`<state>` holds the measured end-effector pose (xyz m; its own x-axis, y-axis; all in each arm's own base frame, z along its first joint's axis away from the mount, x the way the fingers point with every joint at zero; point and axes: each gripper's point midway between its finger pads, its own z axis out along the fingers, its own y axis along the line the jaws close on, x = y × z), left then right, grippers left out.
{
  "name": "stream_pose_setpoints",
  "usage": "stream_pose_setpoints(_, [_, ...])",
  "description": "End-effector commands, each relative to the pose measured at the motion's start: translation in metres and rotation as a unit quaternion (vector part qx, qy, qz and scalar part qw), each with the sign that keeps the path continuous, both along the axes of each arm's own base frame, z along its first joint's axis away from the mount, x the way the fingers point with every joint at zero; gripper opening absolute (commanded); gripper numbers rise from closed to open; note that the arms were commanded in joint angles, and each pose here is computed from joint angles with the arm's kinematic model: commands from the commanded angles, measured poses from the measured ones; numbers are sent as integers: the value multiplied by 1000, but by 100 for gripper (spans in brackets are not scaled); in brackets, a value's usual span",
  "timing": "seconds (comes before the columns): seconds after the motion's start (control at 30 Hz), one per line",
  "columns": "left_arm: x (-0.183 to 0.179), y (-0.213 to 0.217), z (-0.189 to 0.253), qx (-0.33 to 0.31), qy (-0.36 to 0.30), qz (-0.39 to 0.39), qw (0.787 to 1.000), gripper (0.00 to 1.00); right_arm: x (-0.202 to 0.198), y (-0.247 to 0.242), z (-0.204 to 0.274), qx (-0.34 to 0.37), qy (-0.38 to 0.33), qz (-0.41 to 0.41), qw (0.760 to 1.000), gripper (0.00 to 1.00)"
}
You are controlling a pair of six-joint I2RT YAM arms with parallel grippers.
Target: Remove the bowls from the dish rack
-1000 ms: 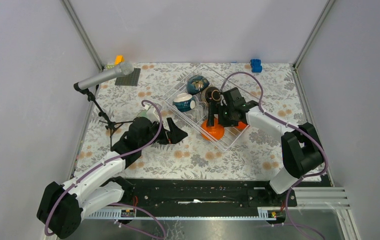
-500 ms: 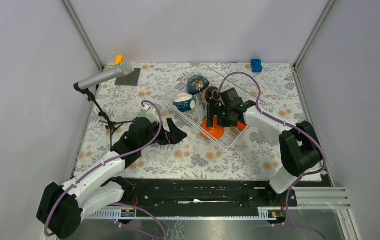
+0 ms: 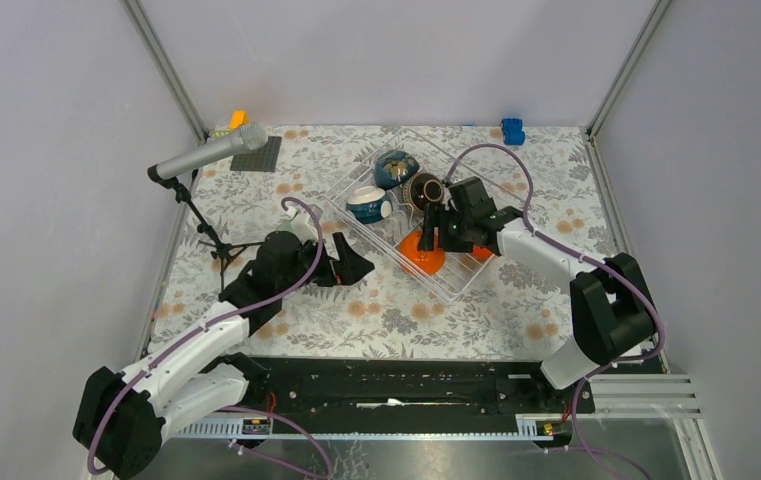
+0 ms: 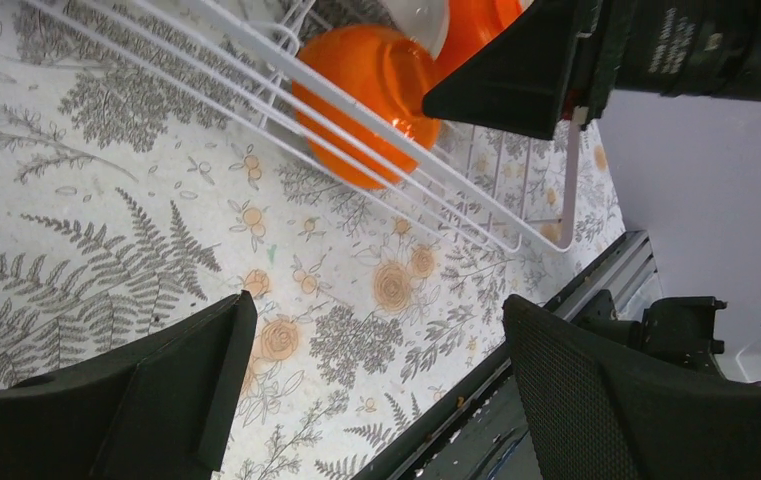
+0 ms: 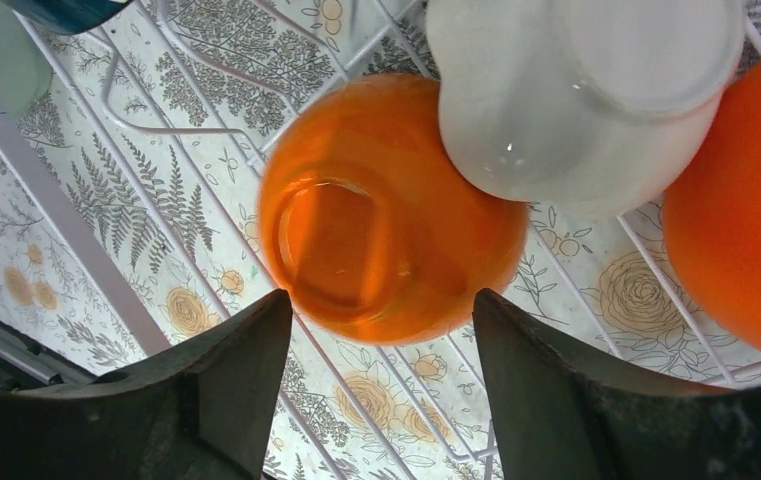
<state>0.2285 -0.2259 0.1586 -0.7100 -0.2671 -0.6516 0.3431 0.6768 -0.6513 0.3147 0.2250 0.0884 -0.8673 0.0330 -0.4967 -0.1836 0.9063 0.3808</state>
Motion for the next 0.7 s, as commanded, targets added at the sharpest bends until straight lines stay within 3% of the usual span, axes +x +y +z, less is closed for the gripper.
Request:
stream_pose_setpoints(0.0, [15,-7,41,-19,-53,1,998,99,2,-3,6,48,8,-17,999,72])
stream_pose_setpoints(0.27, [34,-29,69,-32,-53,-21,998,99,4,-7,7,88,12,-25,996,68])
stream_pose_setpoints(0.67, [59,-63,75,-31,-40,-47,998,98,11,-18,7,110,9,-61,992,48])
